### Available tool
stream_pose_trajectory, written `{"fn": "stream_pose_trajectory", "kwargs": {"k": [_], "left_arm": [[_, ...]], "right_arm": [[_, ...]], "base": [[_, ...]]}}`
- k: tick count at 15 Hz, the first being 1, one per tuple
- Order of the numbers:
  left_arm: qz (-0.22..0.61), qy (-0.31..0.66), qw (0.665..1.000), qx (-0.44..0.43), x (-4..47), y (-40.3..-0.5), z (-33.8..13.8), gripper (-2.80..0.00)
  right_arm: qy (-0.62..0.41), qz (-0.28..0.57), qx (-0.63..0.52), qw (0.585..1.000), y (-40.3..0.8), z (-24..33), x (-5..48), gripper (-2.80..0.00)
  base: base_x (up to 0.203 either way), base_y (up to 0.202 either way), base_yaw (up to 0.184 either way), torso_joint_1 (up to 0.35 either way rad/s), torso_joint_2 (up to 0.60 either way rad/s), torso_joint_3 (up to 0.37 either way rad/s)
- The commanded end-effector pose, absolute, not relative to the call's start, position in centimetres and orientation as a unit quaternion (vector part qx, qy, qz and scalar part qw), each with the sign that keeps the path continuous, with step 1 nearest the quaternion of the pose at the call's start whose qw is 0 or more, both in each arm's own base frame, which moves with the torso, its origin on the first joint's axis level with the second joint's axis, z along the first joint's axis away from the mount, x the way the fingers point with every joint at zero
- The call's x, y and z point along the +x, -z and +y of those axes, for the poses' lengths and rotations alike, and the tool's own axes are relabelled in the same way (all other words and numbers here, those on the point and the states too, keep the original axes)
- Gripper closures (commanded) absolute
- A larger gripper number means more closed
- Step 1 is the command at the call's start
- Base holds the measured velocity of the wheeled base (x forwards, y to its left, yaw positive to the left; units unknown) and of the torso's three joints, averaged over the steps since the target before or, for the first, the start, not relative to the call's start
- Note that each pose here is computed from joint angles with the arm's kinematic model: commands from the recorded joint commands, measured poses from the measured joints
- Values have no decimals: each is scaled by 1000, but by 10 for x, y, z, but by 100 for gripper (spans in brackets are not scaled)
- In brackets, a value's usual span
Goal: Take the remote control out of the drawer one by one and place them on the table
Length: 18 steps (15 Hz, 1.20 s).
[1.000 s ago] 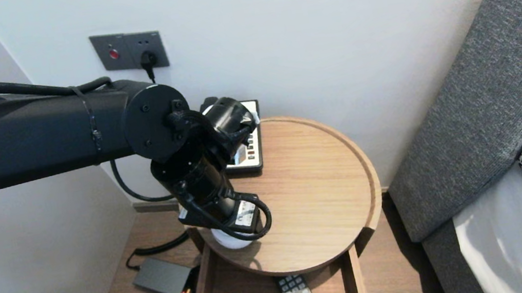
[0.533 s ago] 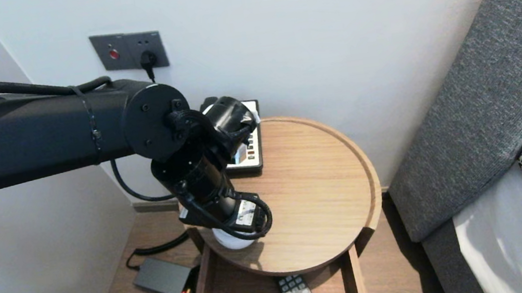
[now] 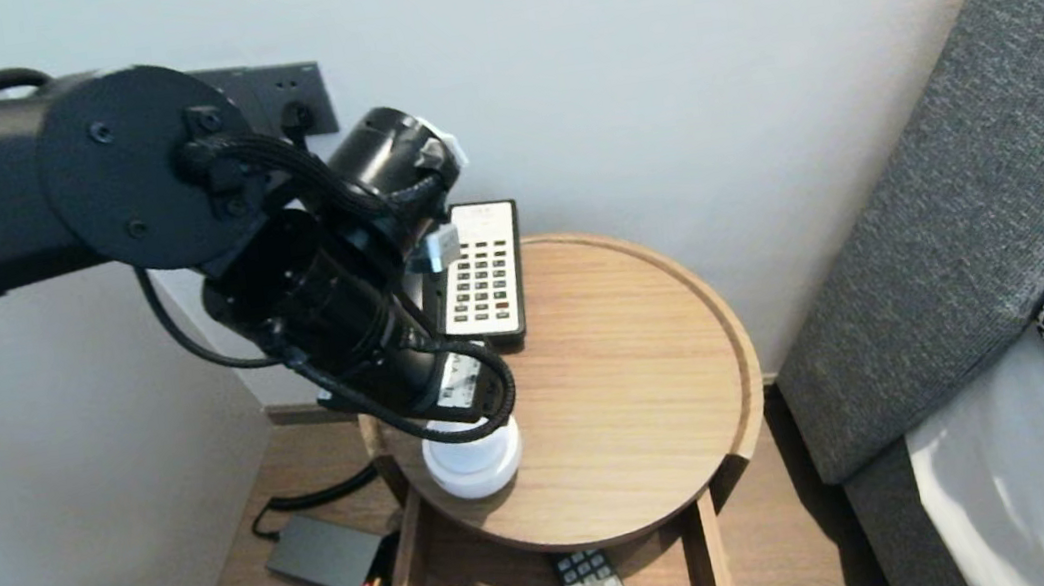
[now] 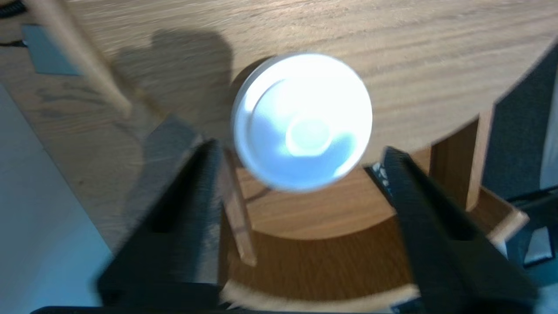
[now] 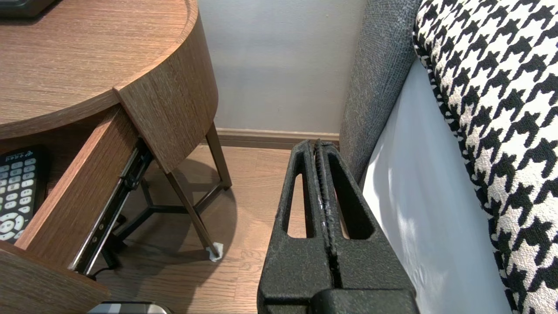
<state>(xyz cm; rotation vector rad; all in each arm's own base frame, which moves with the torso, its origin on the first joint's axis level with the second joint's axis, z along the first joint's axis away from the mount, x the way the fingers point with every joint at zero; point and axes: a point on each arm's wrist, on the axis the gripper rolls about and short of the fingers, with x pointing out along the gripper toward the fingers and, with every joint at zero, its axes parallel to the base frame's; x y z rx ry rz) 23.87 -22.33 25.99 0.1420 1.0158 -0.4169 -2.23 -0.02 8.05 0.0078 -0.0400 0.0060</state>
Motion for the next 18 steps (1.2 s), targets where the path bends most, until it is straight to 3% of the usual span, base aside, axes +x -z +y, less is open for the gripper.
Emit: {"fn": "stream_pose_trajectory", "kwargs": {"k": [1,7,13,18], "left_arm": [[455,205,865,53,216,-289,-198,0],[475,197,856,57,176,-287,-153,0],[572,192,796,48,151,-231,-133,0],[620,150,770,-15,148,-192,-153,0]], "right_arm": [[-3,-8,4,1000,-74,0,-20,0],[-3,-8,4,1000,-74,0,-20,0],[-3,-8,4,1000,-74,0,-20,0],[-3,-8,4,1000,-74,0,-20,0]], "base": [[0,0,0,0,0,0],[0,0,0,0,0,0],[0,0,0,0,0,0],[0,0,0,0,0,0]]}}
